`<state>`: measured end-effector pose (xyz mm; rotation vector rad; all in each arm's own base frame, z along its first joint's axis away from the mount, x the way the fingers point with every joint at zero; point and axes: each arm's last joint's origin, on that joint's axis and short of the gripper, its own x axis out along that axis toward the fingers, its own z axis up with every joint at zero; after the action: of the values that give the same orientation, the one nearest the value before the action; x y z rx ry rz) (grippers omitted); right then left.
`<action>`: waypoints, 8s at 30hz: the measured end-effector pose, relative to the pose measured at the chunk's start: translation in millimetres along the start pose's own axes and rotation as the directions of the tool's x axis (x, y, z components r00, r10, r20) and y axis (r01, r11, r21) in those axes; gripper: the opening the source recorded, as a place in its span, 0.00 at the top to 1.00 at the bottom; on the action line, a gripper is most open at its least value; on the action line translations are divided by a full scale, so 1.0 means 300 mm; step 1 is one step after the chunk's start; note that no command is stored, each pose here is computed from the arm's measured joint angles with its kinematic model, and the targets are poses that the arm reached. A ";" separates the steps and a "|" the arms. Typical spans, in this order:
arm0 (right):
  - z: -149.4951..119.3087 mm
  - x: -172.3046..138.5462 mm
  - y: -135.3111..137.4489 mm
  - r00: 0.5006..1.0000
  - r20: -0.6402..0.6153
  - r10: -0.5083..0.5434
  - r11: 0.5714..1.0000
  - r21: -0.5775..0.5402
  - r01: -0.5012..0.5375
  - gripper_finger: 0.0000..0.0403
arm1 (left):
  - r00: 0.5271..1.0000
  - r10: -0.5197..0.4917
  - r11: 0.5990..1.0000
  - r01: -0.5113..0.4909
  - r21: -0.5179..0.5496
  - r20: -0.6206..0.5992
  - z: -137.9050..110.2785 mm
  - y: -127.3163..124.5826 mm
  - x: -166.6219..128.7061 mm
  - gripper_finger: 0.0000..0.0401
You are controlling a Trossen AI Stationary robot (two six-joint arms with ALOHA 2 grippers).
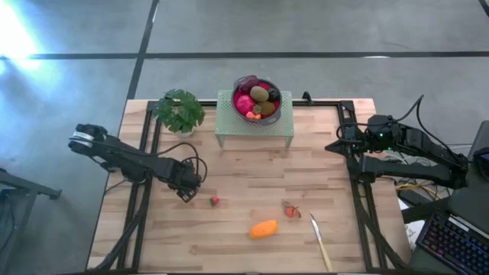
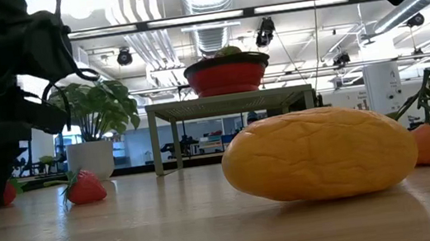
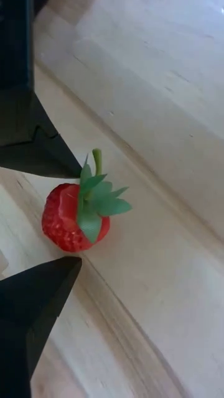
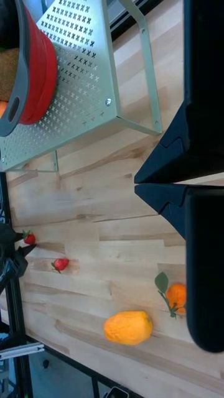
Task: Pick & Place Fruit
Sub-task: Put the strawberry into the red strainer bowl on the shelf
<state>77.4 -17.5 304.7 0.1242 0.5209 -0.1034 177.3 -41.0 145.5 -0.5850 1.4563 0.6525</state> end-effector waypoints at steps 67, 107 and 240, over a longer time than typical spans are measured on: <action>0.000 0.000 0.000 1.000 0.000 0.000 1.000 0.000 0.000 0.98 | 0.488 -0.249 0.967 0.076 0.244 0.837 0.346 -0.106 -0.421 0.59; 0.000 0.000 0.000 1.000 0.000 0.000 1.000 0.000 0.000 0.98 | 0.265 -0.216 0.972 -0.028 0.232 0.940 0.786 0.257 -0.513 0.60; 0.000 0.000 0.000 1.000 0.000 0.000 1.000 0.000 0.000 0.98 | 0.971 -0.207 0.769 0.088 0.634 0.117 0.129 -0.416 -0.059 0.45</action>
<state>77.4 -17.5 304.7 0.1243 0.5209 -0.1034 293.4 -101.8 160.8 -0.1041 1.3330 0.0613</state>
